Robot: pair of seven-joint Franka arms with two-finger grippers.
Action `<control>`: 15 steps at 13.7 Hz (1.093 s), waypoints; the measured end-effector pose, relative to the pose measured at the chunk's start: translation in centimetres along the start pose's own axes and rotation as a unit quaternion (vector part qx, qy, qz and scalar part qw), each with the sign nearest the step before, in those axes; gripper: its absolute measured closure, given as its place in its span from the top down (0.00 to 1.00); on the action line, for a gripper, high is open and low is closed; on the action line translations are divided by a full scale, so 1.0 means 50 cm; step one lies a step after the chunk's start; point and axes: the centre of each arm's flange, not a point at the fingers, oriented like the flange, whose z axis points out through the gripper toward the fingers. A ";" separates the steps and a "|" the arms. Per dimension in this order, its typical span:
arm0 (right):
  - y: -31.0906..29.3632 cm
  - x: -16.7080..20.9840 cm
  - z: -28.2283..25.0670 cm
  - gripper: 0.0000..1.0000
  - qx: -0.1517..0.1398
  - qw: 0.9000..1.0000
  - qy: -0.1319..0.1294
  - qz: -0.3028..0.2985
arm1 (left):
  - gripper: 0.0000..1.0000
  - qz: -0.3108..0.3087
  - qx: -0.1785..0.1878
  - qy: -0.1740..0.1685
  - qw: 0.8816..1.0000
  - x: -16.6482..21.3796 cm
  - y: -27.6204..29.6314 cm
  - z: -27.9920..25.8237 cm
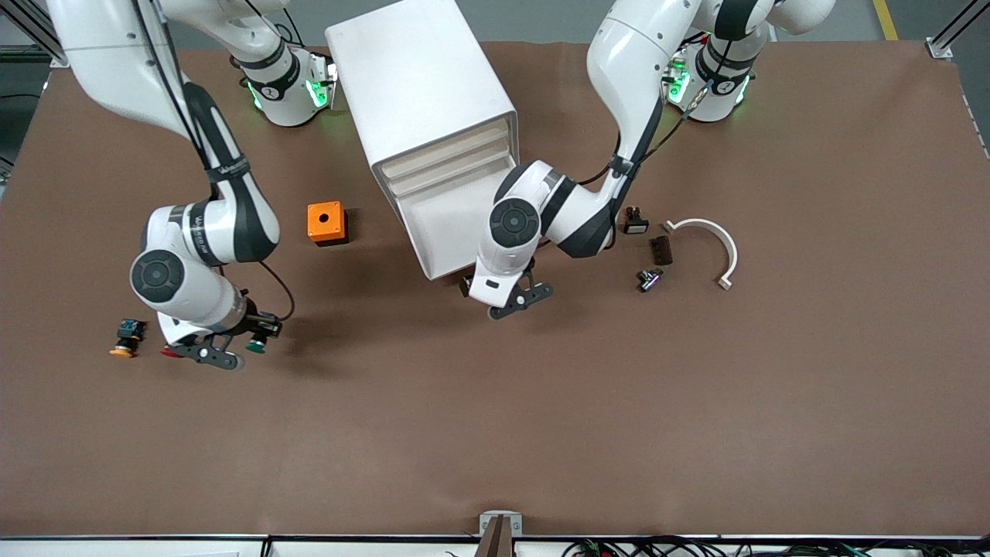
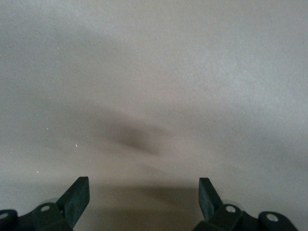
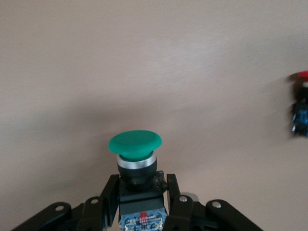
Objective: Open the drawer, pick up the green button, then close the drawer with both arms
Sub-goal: 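Place the green button beside the red button while the left gripper closes drawer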
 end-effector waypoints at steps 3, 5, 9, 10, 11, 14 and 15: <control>0.084 0.005 0.030 0.44 -0.002 1.000 -0.003 0.001 | 1.00 0.011 0.007 -0.002 1.000 -0.042 0.009 0.015; 0.093 0.006 0.036 0.44 -0.002 1.000 -0.004 0.004 | 1.00 0.017 0.012 -0.004 1.000 -0.066 0.012 0.026; 0.136 0.015 0.089 0.44 -0.003 1.000 0.000 0.019 | 1.00 0.023 0.014 -0.005 1.000 -0.097 0.019 0.029; 0.141 0.017 0.095 0.44 -0.004 1.000 0.001 0.019 | 1.00 0.019 0.015 -0.006 1.000 -0.111 0.022 0.032; 0.140 0.020 0.099 0.44 -0.004 1.000 0.001 0.019 | 1.00 0.015 0.017 -0.009 1.000 -0.132 0.027 0.038; 0.132 0.027 0.107 0.44 -0.004 1.000 0.001 0.016 | 1.00 0.004 0.020 -0.027 0.999 -0.210 0.042 0.057; 0.130 0.029 0.108 0.44 -0.004 1.000 0.001 0.015 | 1.00 0.001 0.021 -0.034 0.999 -0.233 0.045 0.062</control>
